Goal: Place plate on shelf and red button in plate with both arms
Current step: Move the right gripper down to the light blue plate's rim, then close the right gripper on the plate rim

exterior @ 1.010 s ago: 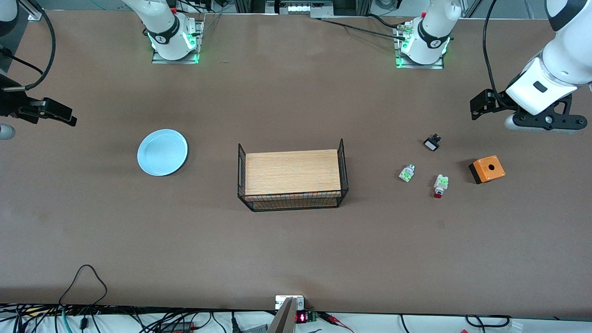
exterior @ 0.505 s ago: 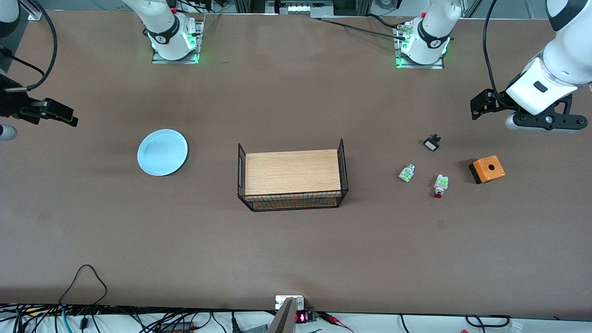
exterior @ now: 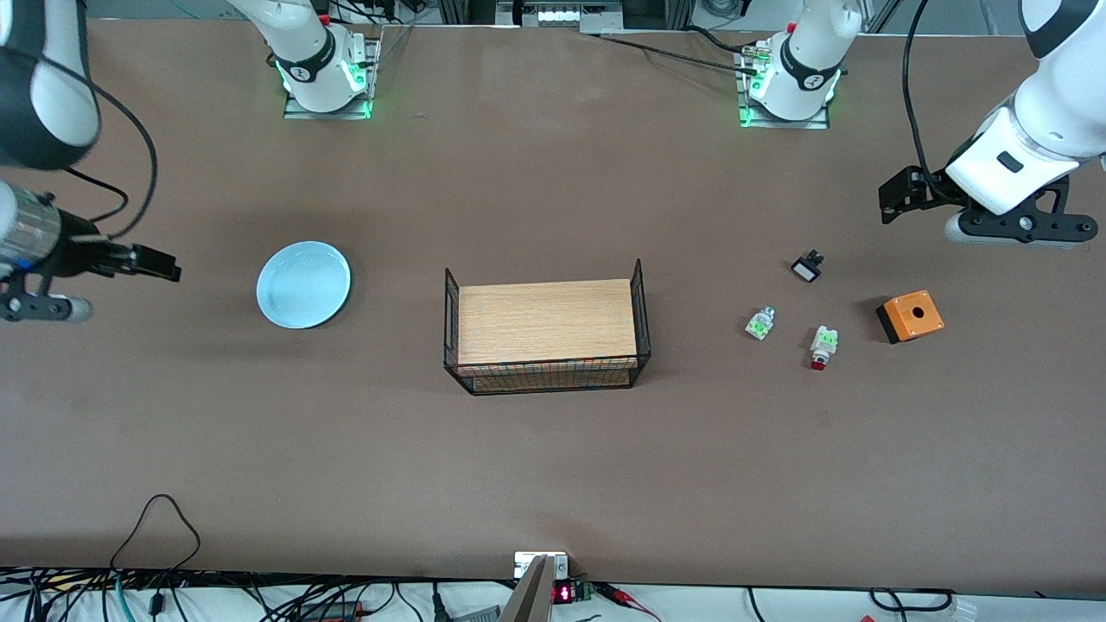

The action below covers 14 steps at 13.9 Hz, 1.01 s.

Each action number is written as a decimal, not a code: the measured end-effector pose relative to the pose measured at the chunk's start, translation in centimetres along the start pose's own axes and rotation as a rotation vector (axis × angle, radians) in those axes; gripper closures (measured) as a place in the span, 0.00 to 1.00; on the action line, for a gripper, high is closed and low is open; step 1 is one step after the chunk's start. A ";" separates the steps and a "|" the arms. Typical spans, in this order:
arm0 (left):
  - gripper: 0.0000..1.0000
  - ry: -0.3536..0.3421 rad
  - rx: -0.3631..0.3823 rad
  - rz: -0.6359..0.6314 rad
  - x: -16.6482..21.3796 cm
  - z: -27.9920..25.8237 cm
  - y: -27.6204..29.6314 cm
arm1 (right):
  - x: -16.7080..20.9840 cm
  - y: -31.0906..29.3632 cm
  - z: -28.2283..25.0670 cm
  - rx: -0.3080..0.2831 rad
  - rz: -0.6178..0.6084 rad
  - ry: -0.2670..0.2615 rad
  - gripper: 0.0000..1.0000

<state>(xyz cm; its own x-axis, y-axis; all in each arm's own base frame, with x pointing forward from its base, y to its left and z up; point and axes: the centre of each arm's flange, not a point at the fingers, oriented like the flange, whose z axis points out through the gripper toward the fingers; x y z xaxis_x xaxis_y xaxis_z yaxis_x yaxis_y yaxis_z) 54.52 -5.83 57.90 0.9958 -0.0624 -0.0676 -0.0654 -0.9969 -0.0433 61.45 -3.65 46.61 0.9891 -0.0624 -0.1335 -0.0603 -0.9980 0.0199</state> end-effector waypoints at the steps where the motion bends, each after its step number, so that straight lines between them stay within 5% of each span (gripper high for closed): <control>1: 0.00 0.000 0.000 0.000 0.0 0.0 0.0 | 0.3 0.1 1.9 -0.012 -0.002 -0.017 0.00; 5: 0.00 0.000 0.000 0.000 0.0 0.0 0.0 | 0.2 0.2 9.4 -0.035 -0.010 -0.038 0.00; 14: 0.00 0.000 0.000 0.000 0.0 0.0 0.0 | -5.9 2.2 25.4 -0.027 -0.008 0.052 0.00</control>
<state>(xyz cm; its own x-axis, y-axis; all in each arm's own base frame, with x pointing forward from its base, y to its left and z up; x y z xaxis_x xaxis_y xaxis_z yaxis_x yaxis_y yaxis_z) 54.52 -5.83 57.91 0.9958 -0.0624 -0.0678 -0.0654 -0.9969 -0.0433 52.09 -5.82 22.32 0.9952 -0.0527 -0.0826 -0.0490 -0.9978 0.0455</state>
